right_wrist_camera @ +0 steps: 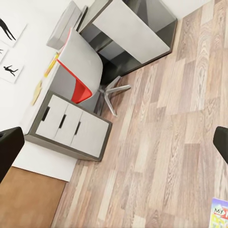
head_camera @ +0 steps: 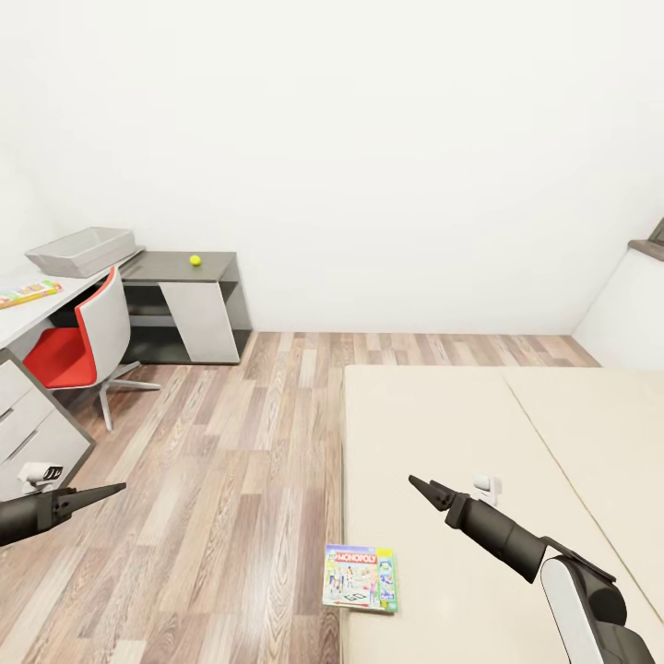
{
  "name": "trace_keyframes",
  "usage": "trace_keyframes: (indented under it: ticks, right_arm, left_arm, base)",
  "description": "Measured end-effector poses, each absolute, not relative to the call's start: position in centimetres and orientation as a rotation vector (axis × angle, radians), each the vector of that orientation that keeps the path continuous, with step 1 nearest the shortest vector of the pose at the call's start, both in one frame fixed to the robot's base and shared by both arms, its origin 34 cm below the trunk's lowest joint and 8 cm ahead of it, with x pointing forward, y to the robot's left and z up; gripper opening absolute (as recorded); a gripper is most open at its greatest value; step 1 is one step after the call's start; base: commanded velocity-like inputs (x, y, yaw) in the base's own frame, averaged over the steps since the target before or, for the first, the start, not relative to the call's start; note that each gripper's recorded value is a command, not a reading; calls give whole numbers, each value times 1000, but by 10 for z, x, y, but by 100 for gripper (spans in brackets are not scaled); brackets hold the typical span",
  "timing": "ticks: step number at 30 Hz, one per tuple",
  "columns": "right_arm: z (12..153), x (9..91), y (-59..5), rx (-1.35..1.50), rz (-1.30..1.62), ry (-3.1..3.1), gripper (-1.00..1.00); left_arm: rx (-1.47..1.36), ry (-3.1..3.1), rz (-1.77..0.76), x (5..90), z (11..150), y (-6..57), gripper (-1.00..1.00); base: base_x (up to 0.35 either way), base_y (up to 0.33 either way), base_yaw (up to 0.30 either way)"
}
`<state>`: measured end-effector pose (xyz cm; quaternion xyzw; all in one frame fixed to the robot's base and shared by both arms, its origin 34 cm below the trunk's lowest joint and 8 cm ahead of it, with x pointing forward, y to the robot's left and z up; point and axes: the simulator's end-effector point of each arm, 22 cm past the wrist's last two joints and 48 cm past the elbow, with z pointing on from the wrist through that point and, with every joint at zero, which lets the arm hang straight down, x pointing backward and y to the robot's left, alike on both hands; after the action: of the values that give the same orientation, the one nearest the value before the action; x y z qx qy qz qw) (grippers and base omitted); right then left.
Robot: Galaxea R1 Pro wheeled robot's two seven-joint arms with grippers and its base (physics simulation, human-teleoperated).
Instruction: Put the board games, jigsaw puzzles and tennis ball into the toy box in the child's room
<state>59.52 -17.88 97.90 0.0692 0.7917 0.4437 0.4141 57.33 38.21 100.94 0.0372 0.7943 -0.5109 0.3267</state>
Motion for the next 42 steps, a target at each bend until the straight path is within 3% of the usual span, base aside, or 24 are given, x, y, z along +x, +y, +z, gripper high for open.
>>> trace_keyframes:
  ticks: [42]
  right_arm:
    - [978, 596, -182, 180, 1109, 1990, 100]
  left_arm:
    - [97, 2078, -1336, 574, 1010, 383, 100]
  base:
    - [0, 16, 0]
